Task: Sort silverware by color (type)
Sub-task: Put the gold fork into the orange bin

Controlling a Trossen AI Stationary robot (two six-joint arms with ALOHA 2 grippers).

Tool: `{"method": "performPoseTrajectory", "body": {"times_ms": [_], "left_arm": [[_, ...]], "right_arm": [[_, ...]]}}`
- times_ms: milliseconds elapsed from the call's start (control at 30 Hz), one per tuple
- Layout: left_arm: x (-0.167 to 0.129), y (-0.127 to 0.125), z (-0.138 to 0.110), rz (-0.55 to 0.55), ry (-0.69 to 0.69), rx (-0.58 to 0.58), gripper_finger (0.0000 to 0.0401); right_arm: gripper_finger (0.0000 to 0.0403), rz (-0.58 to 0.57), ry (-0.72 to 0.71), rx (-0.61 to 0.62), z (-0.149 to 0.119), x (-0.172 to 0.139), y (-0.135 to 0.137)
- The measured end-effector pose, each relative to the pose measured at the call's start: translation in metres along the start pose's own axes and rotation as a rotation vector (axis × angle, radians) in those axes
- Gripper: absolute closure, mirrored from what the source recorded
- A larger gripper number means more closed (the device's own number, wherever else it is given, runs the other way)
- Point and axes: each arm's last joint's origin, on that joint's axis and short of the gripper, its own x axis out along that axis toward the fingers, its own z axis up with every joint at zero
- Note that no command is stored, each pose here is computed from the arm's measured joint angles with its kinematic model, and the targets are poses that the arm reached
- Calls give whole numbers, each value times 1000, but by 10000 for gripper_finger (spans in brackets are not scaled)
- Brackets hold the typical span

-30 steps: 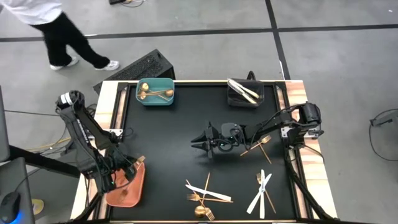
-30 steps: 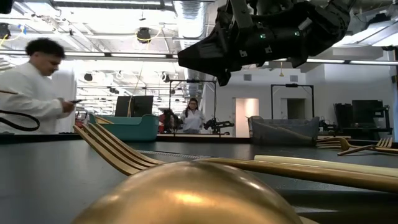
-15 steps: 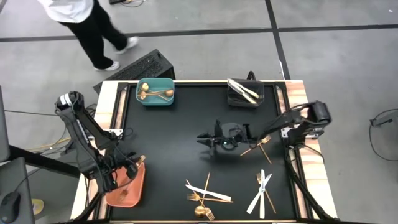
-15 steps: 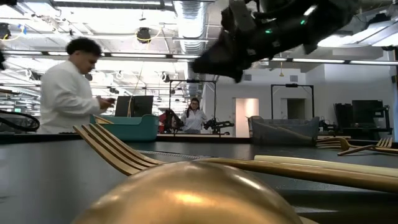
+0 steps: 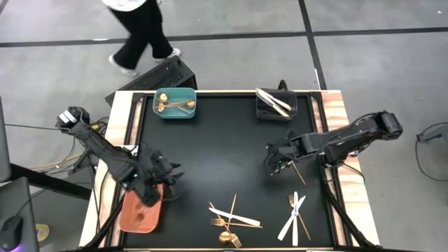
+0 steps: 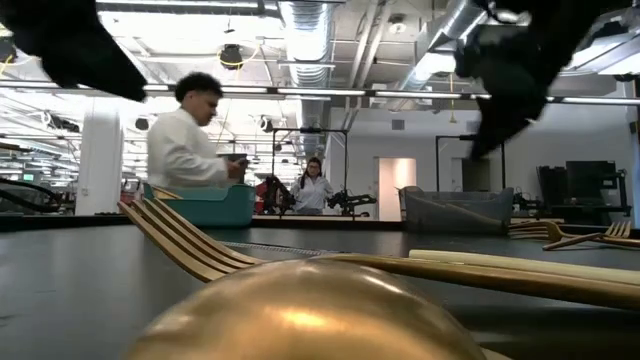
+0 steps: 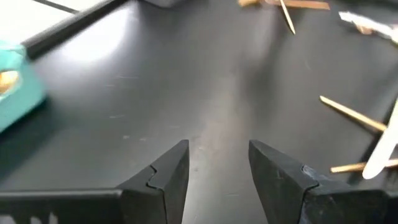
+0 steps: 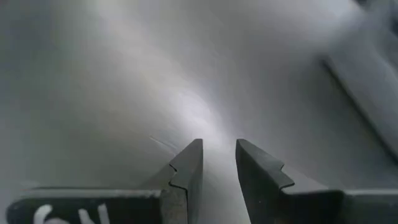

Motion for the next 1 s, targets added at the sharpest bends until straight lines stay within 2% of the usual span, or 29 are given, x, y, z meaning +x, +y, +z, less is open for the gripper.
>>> {"method": "performPoseTrajectory", "body": {"times_ms": [133,300,467,633,833,900,1000], "left_arm": [[26,0,10,-72,37,50,248],[49,9,24,-82,12,96,248],[60,17,37,-40,-35,121,248],[65,21,47,31,-125,99,248],[70,26,51,36,-116,122,249],[72,28,53,40,-112,108,249],[74,30,54,47,-113,84,249]], "right_arm": [[280,-191,153,66,-11,7,-21],[280,-317,304,126,-20,20,-31],[280,-292,401,134,-42,40,-32],[280,-333,414,184,-65,55,-41],[283,-324,402,205,-76,61,-45],[295,-321,398,204,-77,61,-45],[335,-292,375,183,-75,61,-44]]}}
